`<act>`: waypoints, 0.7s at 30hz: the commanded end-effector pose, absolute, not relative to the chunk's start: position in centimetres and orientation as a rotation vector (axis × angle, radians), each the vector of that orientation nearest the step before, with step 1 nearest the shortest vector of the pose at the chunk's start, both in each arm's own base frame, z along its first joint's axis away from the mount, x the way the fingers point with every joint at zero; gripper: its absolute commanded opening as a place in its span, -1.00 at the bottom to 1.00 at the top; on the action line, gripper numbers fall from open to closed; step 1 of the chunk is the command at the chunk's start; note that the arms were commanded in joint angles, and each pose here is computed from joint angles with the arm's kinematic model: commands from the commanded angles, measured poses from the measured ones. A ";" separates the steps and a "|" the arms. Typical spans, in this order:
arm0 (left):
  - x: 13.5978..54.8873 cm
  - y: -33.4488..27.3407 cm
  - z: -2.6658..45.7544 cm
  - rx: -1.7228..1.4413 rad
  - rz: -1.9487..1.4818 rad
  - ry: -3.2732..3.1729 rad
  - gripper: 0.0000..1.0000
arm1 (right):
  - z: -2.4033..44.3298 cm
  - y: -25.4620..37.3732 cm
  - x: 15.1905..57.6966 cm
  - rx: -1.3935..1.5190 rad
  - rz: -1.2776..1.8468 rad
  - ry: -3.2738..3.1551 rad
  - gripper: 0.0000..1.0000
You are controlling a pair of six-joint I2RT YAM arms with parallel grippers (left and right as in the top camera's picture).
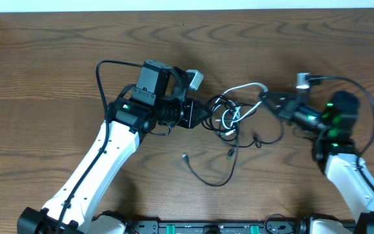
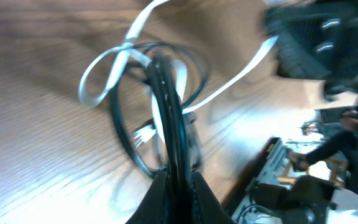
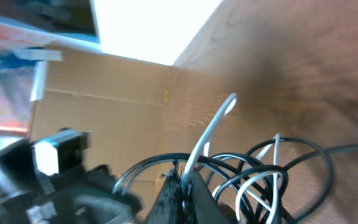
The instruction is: Untangle cables
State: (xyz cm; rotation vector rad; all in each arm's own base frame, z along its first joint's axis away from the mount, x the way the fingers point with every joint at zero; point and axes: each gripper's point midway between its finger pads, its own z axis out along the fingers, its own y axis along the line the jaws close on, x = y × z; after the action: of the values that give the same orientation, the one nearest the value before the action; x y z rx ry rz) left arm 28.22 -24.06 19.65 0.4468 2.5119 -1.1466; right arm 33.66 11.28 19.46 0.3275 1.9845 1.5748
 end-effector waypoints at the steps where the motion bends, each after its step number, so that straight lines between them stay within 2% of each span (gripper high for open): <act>1: 29.2 -22.7 19.4 0.417 -0.993 2.517 -0.85 | 21.8 9.3 32.5 0.279 1.674 1.929 -0.98; 3: 29.4 -22.1 19.0 0.394 -0.939 2.536 -0.84 | 23.0 8.1 32.4 0.277 1.691 1.891 -0.98; 4: 29.5 -21.9 18.8 0.386 -0.918 2.543 -0.76 | 23.5 7.8 32.4 0.271 1.697 1.878 -0.98; 6: 29.8 -21.6 18.6 0.374 -0.885 2.549 -0.23 | 24.5 7.4 32.2 0.240 1.700 1.850 -0.98; 7: 29.8 -21.6 18.6 0.372 -0.882 2.549 0.64 | 24.9 7.4 32.1 0.218 1.693 1.836 -0.98; 8: 29.8 -21.6 18.6 0.363 -0.885 2.552 0.83 | 25.3 7.4 32.1 0.197 1.686 1.824 -0.98; 15: 29.6 -21.7 18.5 0.314 -0.902 2.573 0.85 | 25.8 6.9 32.8 0.131 1.576 1.765 -0.98; 21: 29.5 -21.7 18.5 0.314 -0.906 2.577 0.85 | 26.2 5.9 34.1 0.313 1.602 1.730 -0.98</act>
State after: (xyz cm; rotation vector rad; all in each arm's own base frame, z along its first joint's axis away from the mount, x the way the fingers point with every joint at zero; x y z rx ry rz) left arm 29.49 -21.65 17.53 0.3114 2.6023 -0.9068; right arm 33.34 6.72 25.27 0.2179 1.7758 1.6093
